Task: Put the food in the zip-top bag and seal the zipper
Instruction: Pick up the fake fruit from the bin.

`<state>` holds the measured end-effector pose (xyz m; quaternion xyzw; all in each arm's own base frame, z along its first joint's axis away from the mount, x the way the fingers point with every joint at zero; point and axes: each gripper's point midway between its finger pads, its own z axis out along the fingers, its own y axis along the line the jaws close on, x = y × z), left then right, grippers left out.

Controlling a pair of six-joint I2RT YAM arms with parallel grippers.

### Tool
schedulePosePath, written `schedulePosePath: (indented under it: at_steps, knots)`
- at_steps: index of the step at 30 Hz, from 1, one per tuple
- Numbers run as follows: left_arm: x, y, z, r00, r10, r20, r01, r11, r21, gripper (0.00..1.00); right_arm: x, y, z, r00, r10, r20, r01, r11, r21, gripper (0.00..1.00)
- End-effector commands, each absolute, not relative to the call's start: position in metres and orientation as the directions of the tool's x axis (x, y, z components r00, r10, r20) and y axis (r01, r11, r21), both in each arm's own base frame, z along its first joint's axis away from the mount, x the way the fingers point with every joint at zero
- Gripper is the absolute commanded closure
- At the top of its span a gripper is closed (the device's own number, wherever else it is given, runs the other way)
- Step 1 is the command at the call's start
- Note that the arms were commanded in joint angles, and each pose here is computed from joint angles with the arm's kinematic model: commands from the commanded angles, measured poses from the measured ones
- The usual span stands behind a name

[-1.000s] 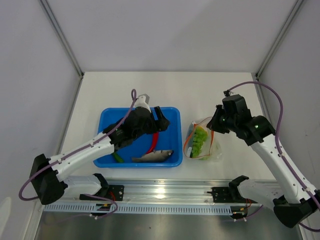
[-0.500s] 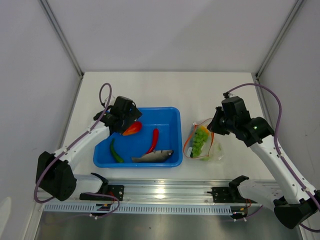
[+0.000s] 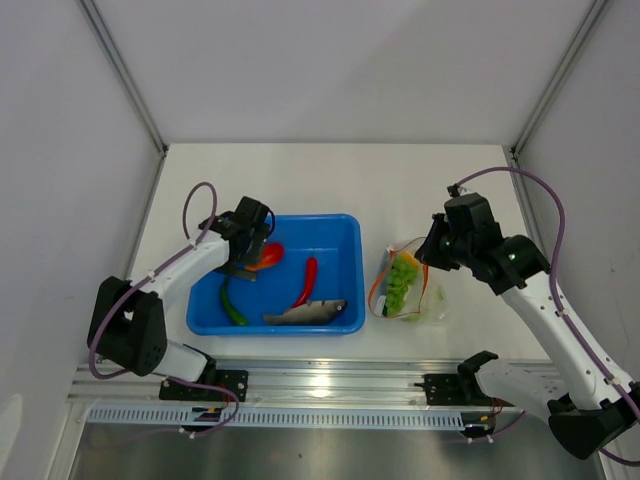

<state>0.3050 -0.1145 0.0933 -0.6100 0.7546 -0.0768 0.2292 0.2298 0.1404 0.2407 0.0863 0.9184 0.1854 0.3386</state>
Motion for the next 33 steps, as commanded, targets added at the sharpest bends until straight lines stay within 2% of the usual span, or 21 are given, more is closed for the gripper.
schedulePosePath:
  at_steps: [1,12,21,25,30,33]
  knots:
    - [0.313,-0.108,0.09,0.028,-0.978,-0.206,-0.915,0.058,-0.4,0.01,0.233,0.137,0.252,-0.722,0.292,-0.627,0.017,0.914,0.406,1.0]
    - [0.32,-0.114,0.07,0.123,-0.978,-0.169,-0.943,-0.062,-0.328,0.01,0.234,0.139,0.251,-0.722,0.289,-0.628,0.006,0.911,0.412,1.0]
    - [0.328,-0.11,0.06,0.167,-0.96,-0.223,-0.953,-0.099,-0.287,0.03,0.233,0.139,0.249,-0.724,0.286,-0.628,0.006,0.913,0.409,1.0]
    - [0.328,-0.108,0.05,0.182,-0.955,-0.235,-0.955,-0.115,-0.272,0.12,0.233,0.139,0.249,-0.723,0.285,-0.629,0.006,0.913,0.407,1.0]
    - [0.327,-0.106,0.041,0.183,-0.951,-0.251,-0.957,-0.113,-0.268,0.16,0.233,0.138,0.25,-0.719,0.289,-0.632,0.008,0.913,0.409,1.0]
    - [0.326,-0.105,0.036,0.179,-0.952,-0.248,-0.955,-0.107,-0.277,0.22,0.233,0.138,0.249,-0.72,0.289,-0.631,0.007,0.912,0.41,1.0]
